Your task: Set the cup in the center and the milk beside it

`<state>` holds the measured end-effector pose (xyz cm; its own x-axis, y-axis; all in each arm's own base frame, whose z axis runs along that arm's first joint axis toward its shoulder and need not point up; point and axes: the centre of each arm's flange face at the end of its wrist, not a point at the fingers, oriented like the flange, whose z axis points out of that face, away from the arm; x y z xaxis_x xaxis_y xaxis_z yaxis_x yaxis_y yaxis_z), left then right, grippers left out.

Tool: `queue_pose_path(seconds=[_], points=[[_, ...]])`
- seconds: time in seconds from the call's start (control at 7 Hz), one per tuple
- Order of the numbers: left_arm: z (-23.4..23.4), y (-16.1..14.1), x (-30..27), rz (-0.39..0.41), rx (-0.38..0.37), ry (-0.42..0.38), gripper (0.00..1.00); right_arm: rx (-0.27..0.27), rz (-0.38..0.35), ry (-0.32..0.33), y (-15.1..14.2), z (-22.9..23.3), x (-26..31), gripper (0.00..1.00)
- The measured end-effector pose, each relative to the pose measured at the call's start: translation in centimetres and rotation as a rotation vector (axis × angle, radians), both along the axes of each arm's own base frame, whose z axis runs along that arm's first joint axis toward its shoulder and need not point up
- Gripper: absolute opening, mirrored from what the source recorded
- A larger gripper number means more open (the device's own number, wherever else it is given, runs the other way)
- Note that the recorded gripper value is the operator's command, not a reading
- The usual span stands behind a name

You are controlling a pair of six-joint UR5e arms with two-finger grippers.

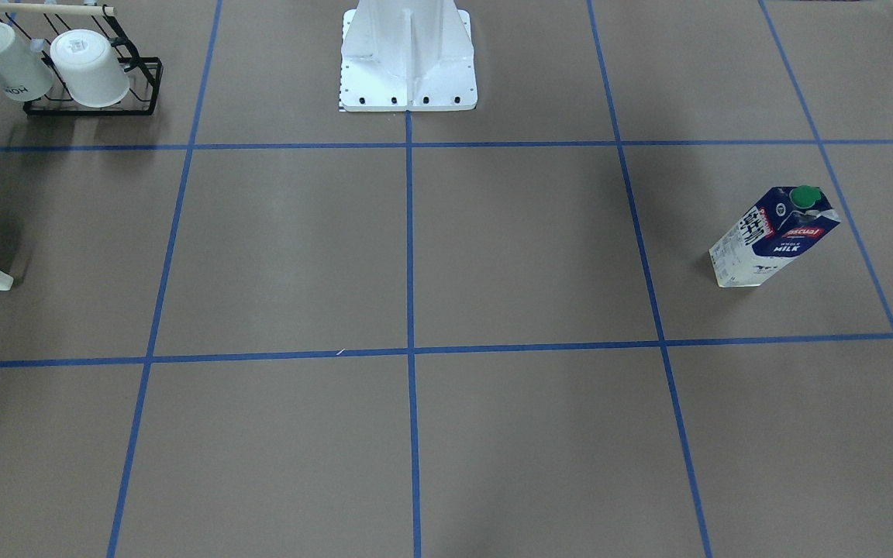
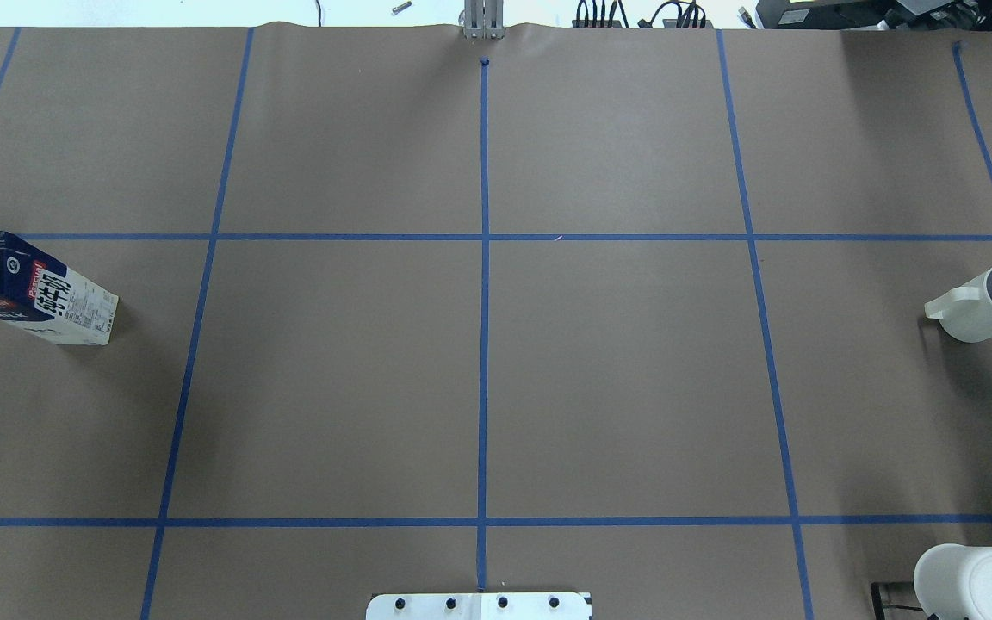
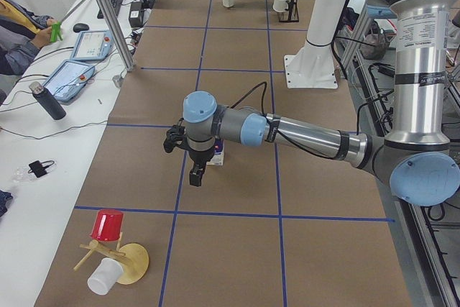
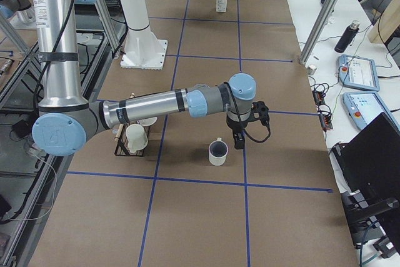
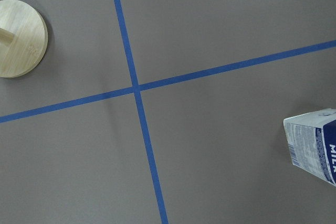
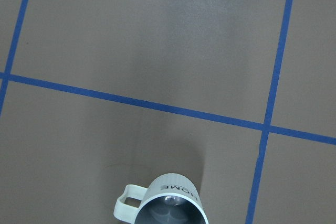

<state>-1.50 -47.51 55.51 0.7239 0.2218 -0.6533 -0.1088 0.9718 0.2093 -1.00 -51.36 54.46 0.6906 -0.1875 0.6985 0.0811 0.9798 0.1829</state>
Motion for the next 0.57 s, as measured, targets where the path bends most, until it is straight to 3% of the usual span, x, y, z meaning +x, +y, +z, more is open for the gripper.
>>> queue_pose_path(seconds=[0.57], points=[[-0.25, 0.07, 0.00, 0.000, 0.040, 0.005, 0.98, 0.025, -0.005, -0.004, 0.15, -0.20, -0.27, 1.00]])
